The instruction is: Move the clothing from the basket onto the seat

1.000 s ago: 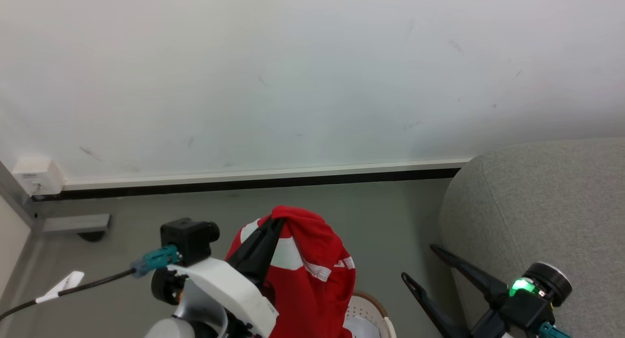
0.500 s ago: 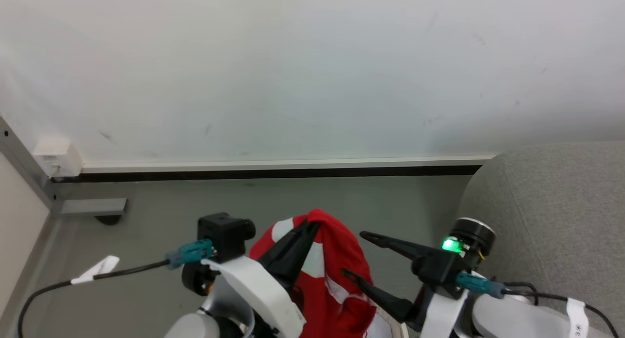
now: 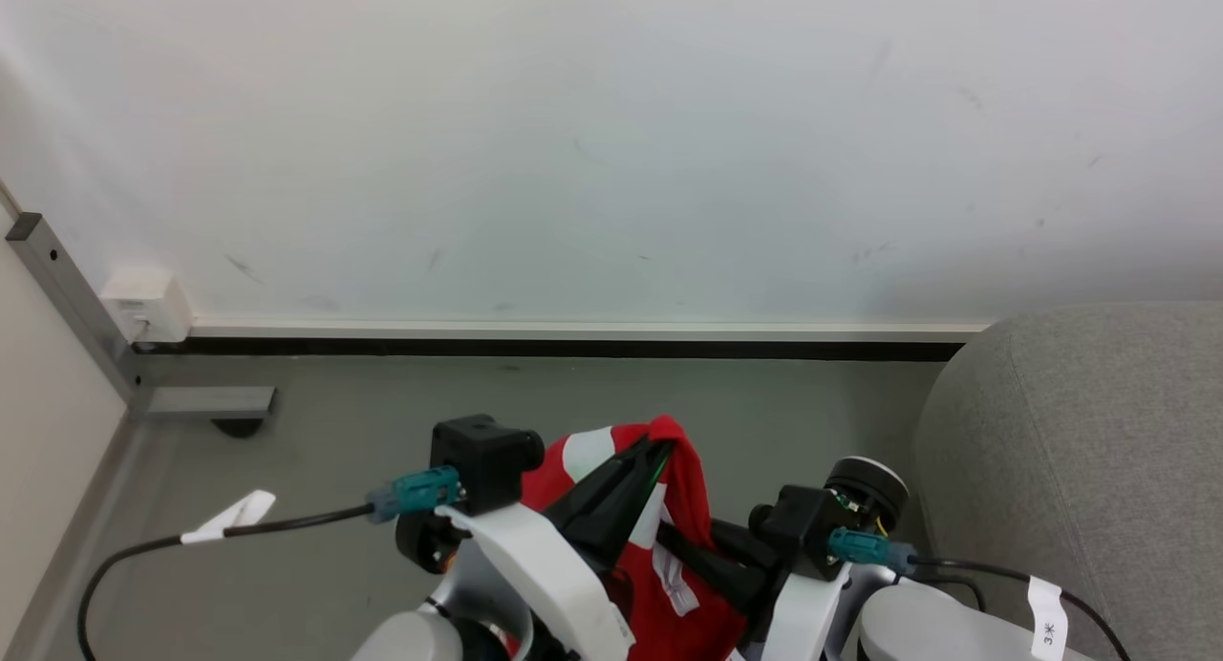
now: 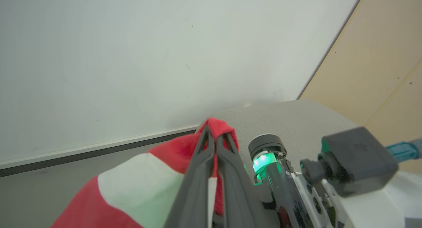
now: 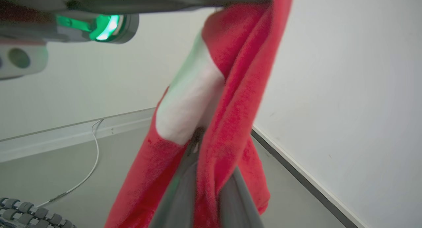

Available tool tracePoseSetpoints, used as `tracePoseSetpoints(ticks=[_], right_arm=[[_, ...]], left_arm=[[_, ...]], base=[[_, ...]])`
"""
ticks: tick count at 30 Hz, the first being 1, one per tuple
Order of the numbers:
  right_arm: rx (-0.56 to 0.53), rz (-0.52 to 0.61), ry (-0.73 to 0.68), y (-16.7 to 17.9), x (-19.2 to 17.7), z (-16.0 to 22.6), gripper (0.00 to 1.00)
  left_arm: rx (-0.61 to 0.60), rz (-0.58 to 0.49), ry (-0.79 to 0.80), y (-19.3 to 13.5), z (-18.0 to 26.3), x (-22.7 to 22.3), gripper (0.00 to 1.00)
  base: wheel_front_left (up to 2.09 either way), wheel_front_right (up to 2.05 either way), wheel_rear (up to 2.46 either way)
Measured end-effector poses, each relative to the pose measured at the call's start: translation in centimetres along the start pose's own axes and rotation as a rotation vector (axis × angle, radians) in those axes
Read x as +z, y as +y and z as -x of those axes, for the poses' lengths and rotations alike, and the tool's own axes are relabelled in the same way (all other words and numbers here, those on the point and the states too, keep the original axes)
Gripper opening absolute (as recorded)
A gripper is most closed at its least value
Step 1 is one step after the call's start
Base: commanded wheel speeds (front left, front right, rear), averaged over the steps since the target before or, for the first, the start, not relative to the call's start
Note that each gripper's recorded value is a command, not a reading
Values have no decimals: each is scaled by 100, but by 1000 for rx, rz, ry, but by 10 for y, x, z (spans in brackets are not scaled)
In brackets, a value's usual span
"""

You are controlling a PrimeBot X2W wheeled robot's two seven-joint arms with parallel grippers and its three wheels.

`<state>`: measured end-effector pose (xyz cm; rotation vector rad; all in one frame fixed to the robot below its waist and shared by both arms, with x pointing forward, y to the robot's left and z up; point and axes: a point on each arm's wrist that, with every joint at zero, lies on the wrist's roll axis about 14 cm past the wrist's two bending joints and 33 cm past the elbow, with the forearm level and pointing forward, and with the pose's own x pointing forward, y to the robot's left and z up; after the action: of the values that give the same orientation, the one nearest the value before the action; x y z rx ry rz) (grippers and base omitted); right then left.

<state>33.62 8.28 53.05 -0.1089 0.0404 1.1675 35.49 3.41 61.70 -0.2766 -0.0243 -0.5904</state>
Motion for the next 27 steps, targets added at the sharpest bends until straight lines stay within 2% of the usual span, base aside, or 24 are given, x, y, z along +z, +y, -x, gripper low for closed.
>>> tracePoseSetpoints(ticks=[6, 10, 15, 27], right_arm=[[-48, -49, -19, -14, 3, 7, 0], [-116, -82, -37, -37, 9, 17, 0], [-224, -120, -110, -70, 29, 37, 0], [-469, -89, -192, -134, 50, 111, 0]], left_arm=[[26, -19, 16, 9, 1, -5, 2], [38, -39, 30, 13, 3, -13, 100], [36, -39, 58, 12, 1, -30, 100], [-99, -11, 86, -25, -24, -72, 100]], base=[[0, 0, 0], [0, 0, 0], [0, 0, 0], [0, 0, 0]])
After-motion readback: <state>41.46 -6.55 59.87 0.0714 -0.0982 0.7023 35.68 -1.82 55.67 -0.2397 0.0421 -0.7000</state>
